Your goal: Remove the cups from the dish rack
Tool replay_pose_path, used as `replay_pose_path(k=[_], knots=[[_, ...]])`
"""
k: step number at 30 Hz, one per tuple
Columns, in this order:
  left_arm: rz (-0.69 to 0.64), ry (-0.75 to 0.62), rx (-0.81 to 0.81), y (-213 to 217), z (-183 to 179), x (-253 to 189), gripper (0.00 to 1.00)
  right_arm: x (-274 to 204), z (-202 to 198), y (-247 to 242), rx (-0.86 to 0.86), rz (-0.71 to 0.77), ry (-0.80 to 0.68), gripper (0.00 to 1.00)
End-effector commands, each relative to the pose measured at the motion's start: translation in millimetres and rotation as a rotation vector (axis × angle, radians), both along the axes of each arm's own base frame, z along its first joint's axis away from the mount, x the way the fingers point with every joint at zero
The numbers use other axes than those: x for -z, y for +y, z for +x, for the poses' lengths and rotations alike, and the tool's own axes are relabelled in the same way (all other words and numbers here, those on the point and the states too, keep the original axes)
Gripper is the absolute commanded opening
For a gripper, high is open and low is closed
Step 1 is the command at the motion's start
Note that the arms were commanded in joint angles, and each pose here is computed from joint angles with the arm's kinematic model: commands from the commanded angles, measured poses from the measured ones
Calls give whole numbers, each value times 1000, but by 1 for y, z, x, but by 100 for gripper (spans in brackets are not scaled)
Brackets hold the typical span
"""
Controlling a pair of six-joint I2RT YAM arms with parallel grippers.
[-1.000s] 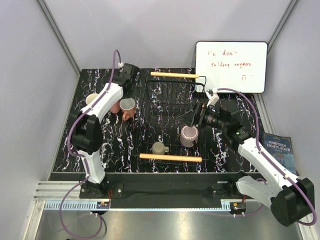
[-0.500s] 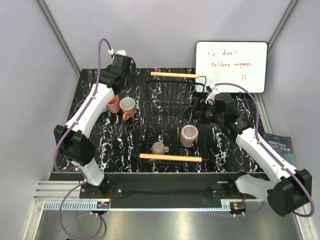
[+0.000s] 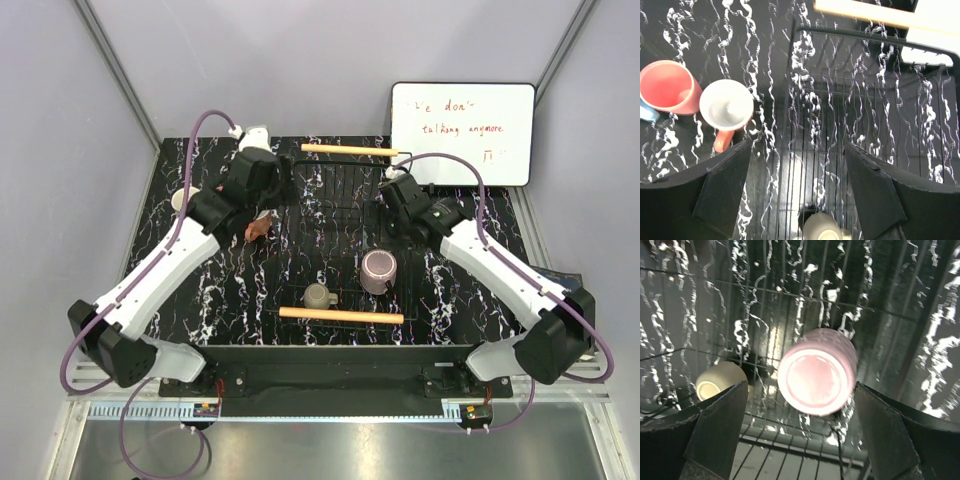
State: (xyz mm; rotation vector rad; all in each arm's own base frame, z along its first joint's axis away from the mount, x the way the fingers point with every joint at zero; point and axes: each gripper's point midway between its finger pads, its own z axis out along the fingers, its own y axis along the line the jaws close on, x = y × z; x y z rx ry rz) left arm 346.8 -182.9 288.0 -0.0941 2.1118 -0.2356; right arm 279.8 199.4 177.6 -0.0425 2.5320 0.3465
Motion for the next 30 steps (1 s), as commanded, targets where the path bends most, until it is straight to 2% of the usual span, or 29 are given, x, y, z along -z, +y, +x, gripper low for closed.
replay_pose_path(k=[1,5,11,21,30], knots=[[-74,-104,41,-9,-12,-24,80,-8,-5,-21,43,-162,20,95],[-54,-103,58,-5,-24,-18,81,9,-14,-27,34,-282,101,95],[-71,-98,74,-2,-37,-5,82,22,-16,-17,9,-276,149,95],[-80,-81,91,-5,-41,7,82,38,-9,12,-26,-170,160,95],[-83,-53,98,-11,-39,15,82,68,-16,15,-61,-199,232,95]])
